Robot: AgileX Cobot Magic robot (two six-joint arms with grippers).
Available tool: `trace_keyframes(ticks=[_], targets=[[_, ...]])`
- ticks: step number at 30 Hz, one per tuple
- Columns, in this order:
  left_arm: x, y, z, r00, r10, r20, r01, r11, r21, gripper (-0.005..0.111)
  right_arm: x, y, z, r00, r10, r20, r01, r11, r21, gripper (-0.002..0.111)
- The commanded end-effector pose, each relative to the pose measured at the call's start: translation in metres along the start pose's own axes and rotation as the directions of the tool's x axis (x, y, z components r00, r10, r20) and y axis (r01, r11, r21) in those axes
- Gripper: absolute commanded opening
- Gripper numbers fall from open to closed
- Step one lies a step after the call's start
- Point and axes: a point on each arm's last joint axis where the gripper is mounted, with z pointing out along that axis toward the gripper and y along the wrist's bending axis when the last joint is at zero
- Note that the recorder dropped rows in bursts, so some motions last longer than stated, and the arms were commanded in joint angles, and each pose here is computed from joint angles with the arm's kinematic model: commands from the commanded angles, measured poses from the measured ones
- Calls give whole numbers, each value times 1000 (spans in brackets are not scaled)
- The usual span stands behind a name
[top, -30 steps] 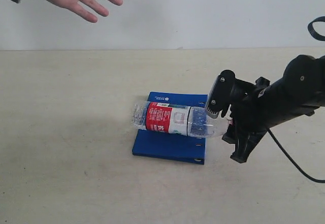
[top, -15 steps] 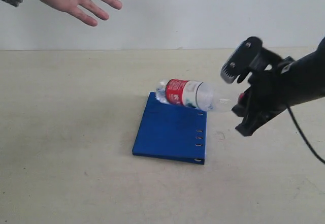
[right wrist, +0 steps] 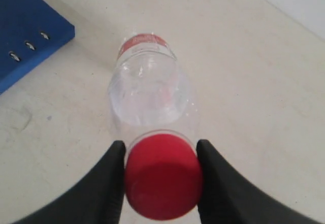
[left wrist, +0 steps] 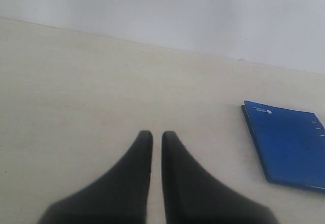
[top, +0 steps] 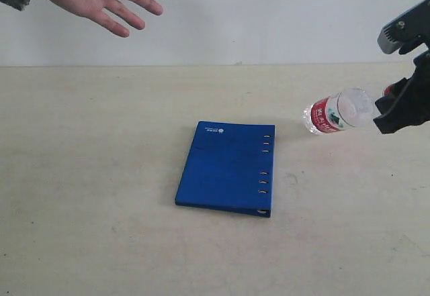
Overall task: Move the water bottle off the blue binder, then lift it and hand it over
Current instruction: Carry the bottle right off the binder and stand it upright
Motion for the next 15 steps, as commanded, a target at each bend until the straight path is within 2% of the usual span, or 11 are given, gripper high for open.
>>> trace_keyframes(ticks=[1, 7, 15], targets=[[0, 0, 0, 1000, 2, 7, -2, 1000, 9, 7, -8, -3, -19, 997, 40, 70, -43, 998, 41, 0], [0, 0, 0, 1000, 2, 7, -2, 1000, 9, 7, -11, -7, -20, 990, 91, 108, -98, 993, 69, 0], [0, 0, 0, 1000, 2, 7, -2, 1000, 9, 7, -17, -17, -11, 977, 86, 193, -119, 980, 161, 0]])
